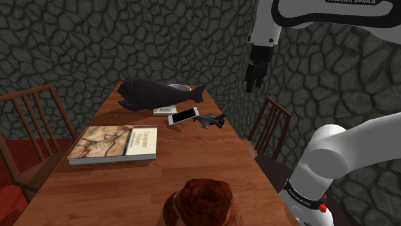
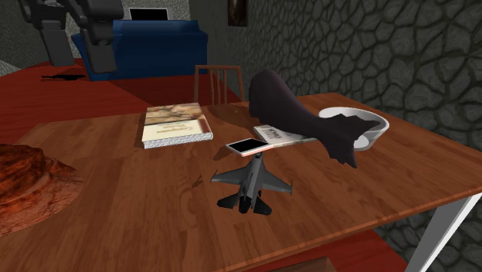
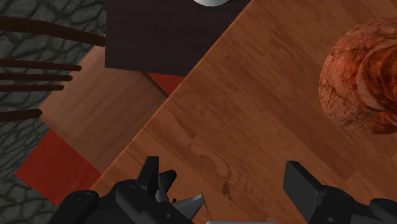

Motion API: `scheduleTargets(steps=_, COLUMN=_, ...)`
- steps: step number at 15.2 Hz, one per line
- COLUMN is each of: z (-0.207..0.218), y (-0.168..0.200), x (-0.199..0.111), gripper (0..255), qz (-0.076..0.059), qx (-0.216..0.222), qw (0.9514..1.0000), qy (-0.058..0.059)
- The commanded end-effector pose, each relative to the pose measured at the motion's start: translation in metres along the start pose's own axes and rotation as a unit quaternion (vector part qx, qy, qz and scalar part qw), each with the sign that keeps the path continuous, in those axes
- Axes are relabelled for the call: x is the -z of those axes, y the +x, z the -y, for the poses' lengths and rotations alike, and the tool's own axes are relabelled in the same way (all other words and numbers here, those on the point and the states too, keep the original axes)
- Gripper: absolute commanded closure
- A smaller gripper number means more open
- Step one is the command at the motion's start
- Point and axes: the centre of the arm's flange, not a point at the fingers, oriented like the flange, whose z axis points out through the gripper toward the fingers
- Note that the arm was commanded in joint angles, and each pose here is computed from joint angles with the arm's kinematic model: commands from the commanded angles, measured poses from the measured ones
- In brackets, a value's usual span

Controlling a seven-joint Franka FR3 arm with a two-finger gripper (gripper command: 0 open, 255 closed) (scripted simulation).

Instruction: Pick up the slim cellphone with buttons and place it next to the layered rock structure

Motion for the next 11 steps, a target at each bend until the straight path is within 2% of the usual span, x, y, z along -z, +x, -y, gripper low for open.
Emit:
scheduleTargets(steps=1, z=0.0, y=0.0, x=0.0, gripper=0, qz=0.0, qx=0.0, qw=1.0, qy=0.0)
scheduleTargets(steps=3, z=-0.02, y=0.016, x=-0.015, gripper=0, qz=-0.013, qx=-0.013, qw=0.9992, qy=0.037)
scheduleTargets(steps=6, z=-0.049, y=0.039, x=-0.04, gripper=0, qz=-0.032, qx=-0.032, qw=0.9947, qy=0.092)
scheduleTargets(steps=8, z=-0.068, y=0.055, x=-0.058, gripper=0, qz=-0.045, qx=-0.045, qw=0.9896, qy=0.129)
scheduleTargets(steps=11, z=-0.093, y=0.078, x=-0.087, gripper=0, qz=-0.064, qx=-0.064, qw=0.9788, qy=0.184)
